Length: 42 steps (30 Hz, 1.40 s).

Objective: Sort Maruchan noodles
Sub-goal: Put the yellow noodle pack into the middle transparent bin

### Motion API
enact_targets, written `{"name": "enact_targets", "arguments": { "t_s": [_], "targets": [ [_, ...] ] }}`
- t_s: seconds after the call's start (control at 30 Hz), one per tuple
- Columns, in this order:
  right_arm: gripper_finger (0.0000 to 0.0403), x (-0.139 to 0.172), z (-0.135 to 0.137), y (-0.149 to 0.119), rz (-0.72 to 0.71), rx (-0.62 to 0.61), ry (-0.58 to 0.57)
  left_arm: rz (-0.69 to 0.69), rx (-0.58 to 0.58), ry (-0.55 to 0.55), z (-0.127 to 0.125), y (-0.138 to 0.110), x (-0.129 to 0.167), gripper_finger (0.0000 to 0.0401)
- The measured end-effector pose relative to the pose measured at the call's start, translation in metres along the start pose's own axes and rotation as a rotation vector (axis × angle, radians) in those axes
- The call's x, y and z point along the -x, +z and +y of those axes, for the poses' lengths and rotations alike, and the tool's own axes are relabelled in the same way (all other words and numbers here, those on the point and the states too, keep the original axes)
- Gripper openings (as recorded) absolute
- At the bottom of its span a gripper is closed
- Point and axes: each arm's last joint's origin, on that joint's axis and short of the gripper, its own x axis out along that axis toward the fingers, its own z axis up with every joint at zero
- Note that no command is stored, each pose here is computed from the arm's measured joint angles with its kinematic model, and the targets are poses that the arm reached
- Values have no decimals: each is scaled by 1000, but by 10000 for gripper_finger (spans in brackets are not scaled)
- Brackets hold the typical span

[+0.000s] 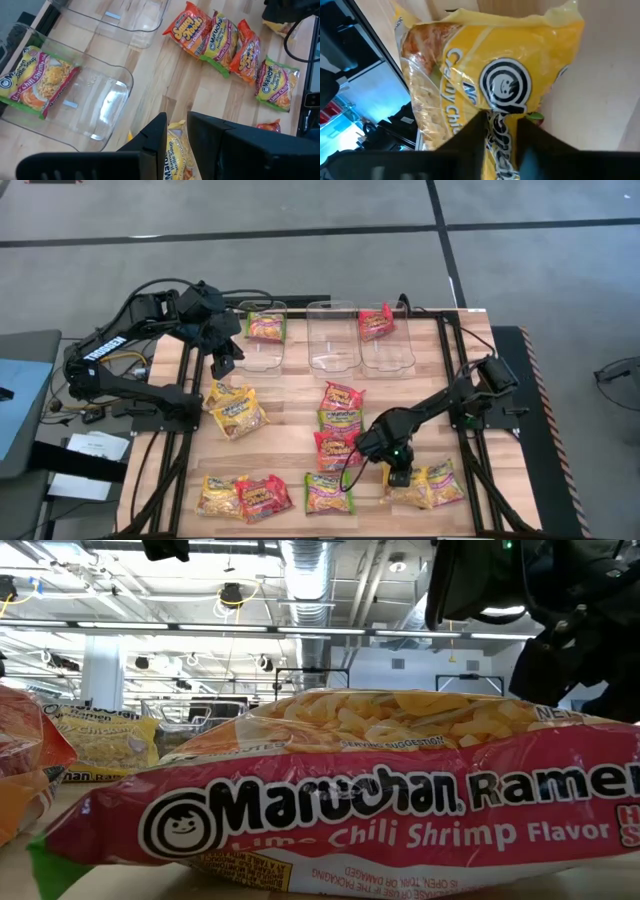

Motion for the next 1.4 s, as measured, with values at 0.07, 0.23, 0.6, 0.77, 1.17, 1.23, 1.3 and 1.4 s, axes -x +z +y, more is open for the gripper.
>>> {"name": "enact_targets", "arguments": {
  "t_s": [0.07, 0.23, 0.6, 0.77, 1.17, 1.23, 1.3, 1.4],
  "targets": [
    [53, 0, 0, 1, -4, 0, 4, 0, -12, 0, 0, 0, 0, 61],
    [9, 3, 0, 1, -11, -21, 9, 0, -15, 0, 0, 0, 0, 61],
    [4, 48, 12, 7, -67, -98, -109, 0, -26, 0, 0, 0, 0, 61],
    [4, 80, 22, 5, -103, -145, -203, -1, -30, 15, 0, 0, 0, 61],
    [2, 181, 42, -11, -331, -240, -384, 42, -34, 29, 1, -4, 0, 61],
    [2, 197, 39, -10, -394, -238, -395, 53, -33, 30, 1, -5, 0, 61],
    [2, 211, 35, -10, -444, -221, -403, 67, -32, 31, 1, -6, 0, 61],
    [2, 229, 24, -9, -496, -207, -429, 72, -31, 31, 1, -7, 0, 61]
  ]
}}
